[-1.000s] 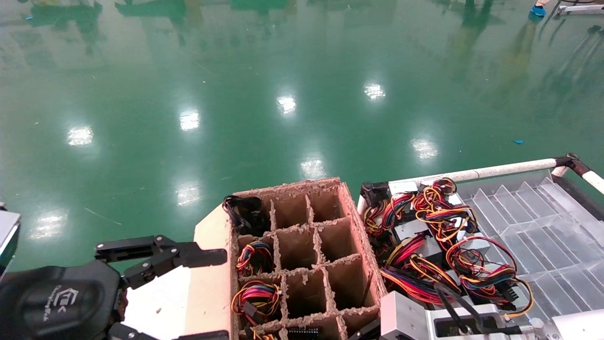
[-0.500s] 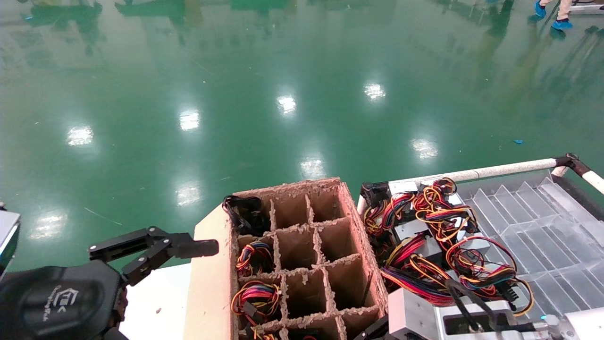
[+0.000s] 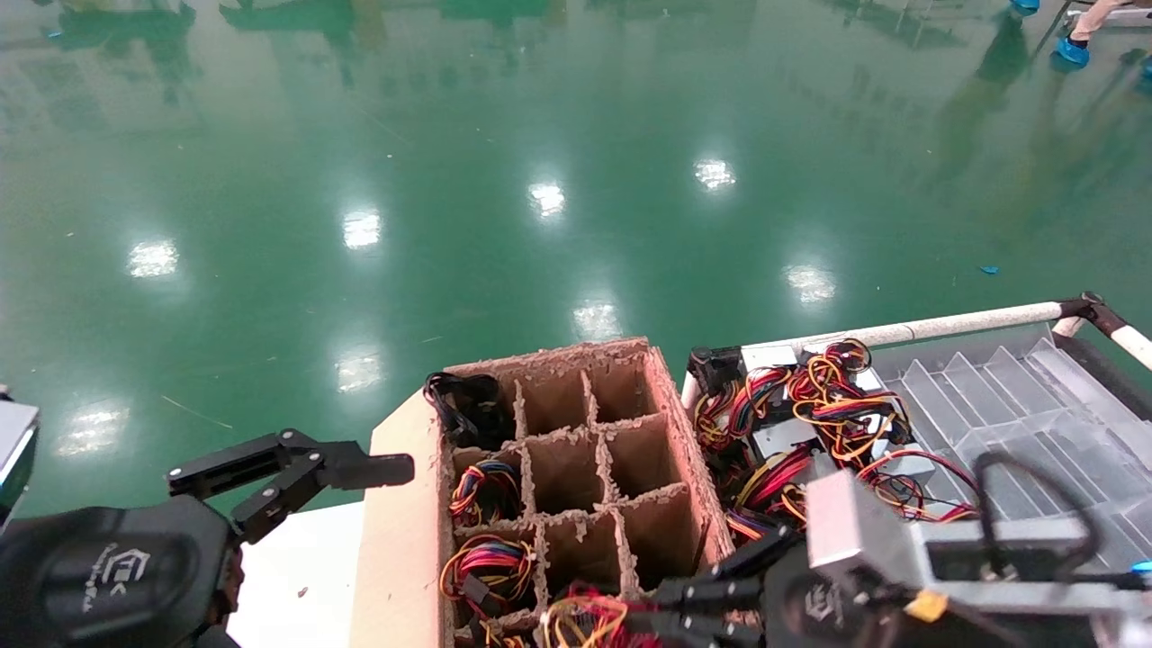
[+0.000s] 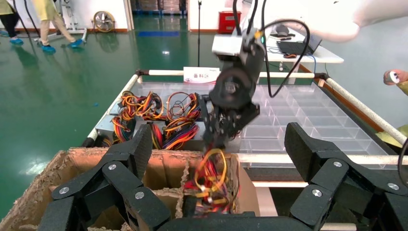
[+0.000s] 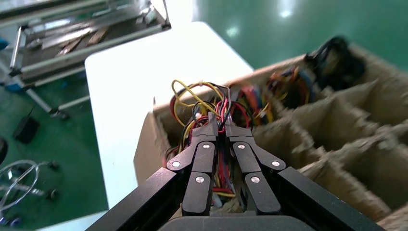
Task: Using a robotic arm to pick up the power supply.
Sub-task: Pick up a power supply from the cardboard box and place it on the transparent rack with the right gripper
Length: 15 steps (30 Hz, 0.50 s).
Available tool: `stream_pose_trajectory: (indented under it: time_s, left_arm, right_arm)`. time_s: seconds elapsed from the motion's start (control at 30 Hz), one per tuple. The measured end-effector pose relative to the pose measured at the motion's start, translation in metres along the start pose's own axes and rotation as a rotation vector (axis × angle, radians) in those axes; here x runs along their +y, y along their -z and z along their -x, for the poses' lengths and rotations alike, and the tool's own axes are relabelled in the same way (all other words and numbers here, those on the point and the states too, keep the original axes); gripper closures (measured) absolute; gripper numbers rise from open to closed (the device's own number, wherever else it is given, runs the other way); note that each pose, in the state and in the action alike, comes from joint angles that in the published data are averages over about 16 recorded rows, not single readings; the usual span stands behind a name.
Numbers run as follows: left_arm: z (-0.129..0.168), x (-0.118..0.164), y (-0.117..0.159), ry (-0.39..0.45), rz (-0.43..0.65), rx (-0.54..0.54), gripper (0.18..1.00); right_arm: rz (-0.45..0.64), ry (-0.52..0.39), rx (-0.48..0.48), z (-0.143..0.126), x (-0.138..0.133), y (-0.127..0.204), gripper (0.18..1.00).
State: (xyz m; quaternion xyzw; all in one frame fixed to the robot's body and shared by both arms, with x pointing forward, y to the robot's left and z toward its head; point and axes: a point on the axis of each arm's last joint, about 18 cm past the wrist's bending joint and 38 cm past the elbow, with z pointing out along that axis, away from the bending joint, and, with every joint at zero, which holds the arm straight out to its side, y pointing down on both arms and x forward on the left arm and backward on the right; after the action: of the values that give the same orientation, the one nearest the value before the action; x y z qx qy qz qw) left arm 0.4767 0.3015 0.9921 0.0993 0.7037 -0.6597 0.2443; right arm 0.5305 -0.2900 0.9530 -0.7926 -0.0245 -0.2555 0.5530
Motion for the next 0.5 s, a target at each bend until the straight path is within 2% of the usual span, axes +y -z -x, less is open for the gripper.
stream_pose_trajectory:
  time_s: [0.5]
  left_arm:
    - [0.0,0.0,0.0,0.0,0.0,0.0,0.184]
  right_arm:
    - [-0.209,0.069,0.103,-0.007,-0.074,0.067,0.981]
